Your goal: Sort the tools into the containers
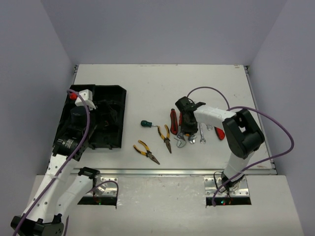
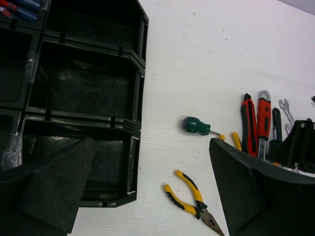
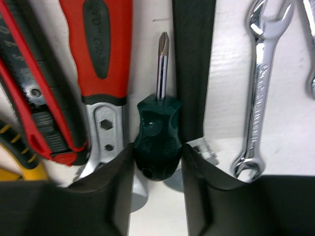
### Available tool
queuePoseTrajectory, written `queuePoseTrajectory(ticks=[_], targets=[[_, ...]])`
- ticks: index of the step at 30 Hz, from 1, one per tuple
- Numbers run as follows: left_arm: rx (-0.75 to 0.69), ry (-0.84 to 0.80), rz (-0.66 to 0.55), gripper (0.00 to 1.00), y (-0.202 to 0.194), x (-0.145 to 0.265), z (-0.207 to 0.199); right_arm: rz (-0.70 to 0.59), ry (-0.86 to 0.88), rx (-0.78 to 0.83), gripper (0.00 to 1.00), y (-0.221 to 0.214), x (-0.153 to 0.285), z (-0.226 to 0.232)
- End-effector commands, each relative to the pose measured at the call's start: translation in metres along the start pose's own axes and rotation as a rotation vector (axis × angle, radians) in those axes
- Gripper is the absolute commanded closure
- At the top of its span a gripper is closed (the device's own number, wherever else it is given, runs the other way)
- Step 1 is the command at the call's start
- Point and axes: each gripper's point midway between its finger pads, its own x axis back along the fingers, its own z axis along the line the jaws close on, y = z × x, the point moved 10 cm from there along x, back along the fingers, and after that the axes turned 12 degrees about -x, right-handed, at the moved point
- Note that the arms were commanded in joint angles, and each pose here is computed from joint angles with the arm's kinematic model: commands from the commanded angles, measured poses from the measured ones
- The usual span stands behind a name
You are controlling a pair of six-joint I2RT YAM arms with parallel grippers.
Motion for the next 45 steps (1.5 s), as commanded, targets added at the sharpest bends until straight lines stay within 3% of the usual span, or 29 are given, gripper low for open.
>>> queuePoseTrajectory(ticks=[1,6,8,11,14,17,27,32,35,36,38,41,42,45], targets=[[-0.017,-0.042,-0.036,0.00,0.007,-0.002,-0.005,-0.007,0.027,-0.034,0.72,0.000,-0.009,0.007],[-0.016,-0.086,-0.016,0.00,0.008,-0.004,-0.010,-0.051,0.058,-0.023,0.87,0.004,0.006,0.004],[-0.007,-0.121,0.002,0.00,0.008,-0.007,-0.014,-0.068,0.076,-0.007,0.98,0.005,0.013,0.003],[0.097,-0.365,0.082,0.00,0.004,-0.015,-0.038,-0.149,0.156,0.042,1.00,0.007,0.035,0.005],[0.218,-0.615,0.120,0.00,-0.001,-0.025,-0.059,-0.242,0.355,0.181,1.00,-0.001,0.061,0.018],[0.279,-0.830,0.041,0.00,0.004,-0.031,-0.077,-0.336,0.556,0.348,1.00,-0.014,0.090,0.029],[0.353,-0.973,0.035,0.02,-0.003,-0.037,-0.122,-0.379,1.085,0.443,1.00,-0.036,0.153,0.039],[0.355,-1.005,0.063,0.15,-0.007,-0.038,-0.143,-0.374,1.247,0.464,1.00,-0.042,0.177,0.038],[0.349,-0.991,0.089,0.32,-0.011,-0.044,-0.151,-0.371,1.289,0.469,1.00,-0.042,0.185,0.038],[0.349,-0.991,0.095,0.44,-0.012,-0.046,-0.154,-0.370,1.298,0.472,1.00,-0.043,0.186,0.038],[0.348,-1.000,0.098,0.54,-0.012,-0.046,-0.158,-0.367,1.313,0.478,1.00,-0.044,0.188,0.038],[0.335,-1.014,0.098,0.94,-0.011,-0.046,-0.165,-0.369,1.309,0.469,1.00,-0.043,0.188,0.038],[0.332,-1.013,0.091,1.00,-0.010,-0.045,-0.166,-0.369,1.305,0.467,1.00,-0.043,0.187,0.038],[0.321,-1.019,0.074,1.00,-0.008,-0.042,-0.168,-0.368,1.299,0.461,1.00,-0.043,0.186,0.039]])
